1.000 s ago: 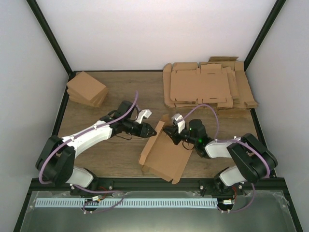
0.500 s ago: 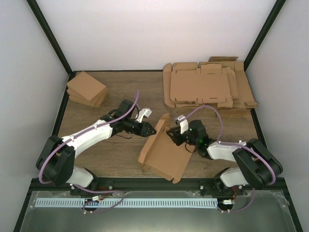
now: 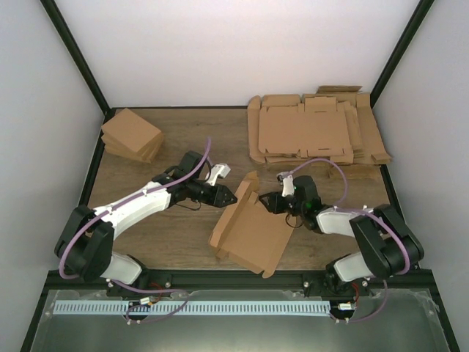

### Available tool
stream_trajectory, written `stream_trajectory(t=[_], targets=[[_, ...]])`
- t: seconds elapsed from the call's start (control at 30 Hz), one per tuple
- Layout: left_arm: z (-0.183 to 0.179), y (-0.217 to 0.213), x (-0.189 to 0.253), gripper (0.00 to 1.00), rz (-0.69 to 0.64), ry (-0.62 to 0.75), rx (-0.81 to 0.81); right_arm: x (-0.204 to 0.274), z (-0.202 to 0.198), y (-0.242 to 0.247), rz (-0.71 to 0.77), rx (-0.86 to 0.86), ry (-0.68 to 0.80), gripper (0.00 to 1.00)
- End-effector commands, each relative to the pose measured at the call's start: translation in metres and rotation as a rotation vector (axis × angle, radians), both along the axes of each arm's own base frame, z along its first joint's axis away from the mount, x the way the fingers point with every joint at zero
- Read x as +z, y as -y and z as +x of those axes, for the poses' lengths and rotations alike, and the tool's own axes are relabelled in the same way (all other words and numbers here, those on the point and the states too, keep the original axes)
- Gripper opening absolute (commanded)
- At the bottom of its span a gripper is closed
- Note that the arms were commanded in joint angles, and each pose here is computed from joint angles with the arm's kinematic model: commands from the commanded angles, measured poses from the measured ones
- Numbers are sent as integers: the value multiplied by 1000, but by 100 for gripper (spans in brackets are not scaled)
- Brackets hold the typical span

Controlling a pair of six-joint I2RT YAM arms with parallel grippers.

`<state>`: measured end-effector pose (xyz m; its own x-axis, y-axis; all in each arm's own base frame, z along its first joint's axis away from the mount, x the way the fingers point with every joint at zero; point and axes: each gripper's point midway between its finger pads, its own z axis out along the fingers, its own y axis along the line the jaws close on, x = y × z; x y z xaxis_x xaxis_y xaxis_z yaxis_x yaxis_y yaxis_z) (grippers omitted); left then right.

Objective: Fold the paper box

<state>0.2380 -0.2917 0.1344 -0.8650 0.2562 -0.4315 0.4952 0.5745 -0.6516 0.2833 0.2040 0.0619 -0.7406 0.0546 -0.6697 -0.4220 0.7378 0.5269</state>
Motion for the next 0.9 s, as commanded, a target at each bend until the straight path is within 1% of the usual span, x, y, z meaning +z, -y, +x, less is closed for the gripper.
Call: stream_trajectory(t=[0.0, 0.13, 0.33, 0.77, 0.87], targets=[[0, -6, -12, 34, 61, 1, 13, 9, 11, -16, 93, 0, -78, 45], [0, -7, -10, 34, 60, 3, 15, 9, 17, -20, 111, -2, -99, 45], [1, -7, -11, 34, 66, 8, 18, -3, 29, -27, 80, 18, -119, 46], [0, -5, -10, 34, 67, 8, 13, -23, 35, -40, 91, 81, -170, 46], [-1, -4, -11, 34, 69, 6, 11, -24, 31, -45, 112, 120, -179, 46]])
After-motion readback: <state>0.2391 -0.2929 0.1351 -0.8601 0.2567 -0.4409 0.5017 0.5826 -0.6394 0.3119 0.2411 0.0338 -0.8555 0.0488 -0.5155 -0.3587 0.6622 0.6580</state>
